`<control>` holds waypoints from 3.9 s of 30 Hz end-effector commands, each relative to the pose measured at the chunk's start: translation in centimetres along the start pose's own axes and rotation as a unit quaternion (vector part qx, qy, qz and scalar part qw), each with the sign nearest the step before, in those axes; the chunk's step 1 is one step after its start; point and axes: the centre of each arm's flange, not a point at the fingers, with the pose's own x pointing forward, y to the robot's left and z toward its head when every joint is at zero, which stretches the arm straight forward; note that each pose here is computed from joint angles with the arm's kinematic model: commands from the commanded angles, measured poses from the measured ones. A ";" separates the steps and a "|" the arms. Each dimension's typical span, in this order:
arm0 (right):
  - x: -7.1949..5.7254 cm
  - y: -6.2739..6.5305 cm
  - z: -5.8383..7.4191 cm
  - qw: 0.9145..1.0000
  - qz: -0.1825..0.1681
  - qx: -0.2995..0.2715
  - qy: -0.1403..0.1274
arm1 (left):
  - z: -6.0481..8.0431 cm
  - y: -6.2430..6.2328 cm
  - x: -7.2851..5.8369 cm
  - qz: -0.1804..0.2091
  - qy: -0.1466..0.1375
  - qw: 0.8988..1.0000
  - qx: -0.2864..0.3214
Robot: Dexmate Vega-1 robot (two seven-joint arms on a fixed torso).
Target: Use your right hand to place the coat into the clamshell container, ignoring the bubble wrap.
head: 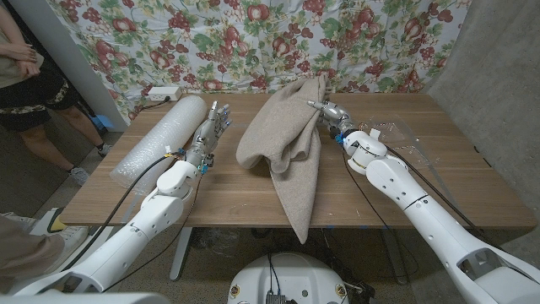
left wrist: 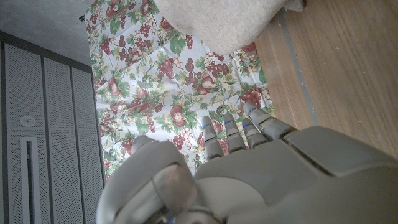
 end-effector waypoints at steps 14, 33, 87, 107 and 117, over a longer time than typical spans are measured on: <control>0.8 -0.4 3.4 0.999 0.006 -0.015 -0.032 | -0.1 0.4 0.0 -0.001 0.003 1.000 0.000; 0.9 -0.6 5.6 0.999 0.011 -0.032 -0.040 | 0.1 0.4 0.2 -0.005 -0.001 1.000 0.001; 0.1 -1.7 13.1 0.994 0.003 -0.062 -0.089 | 0.2 -0.7 -0.2 -0.005 -0.007 1.000 -0.003; -0.2 -2.0 15.5 0.992 0.003 -0.074 -0.104 | 0.3 -1.4 0.0 -0.008 -0.011 1.000 -0.004; -0.5 -1.8 16.8 0.990 0.005 -0.081 -0.115 | 0.4 -1.8 -0.1 -0.011 -0.014 1.000 -0.005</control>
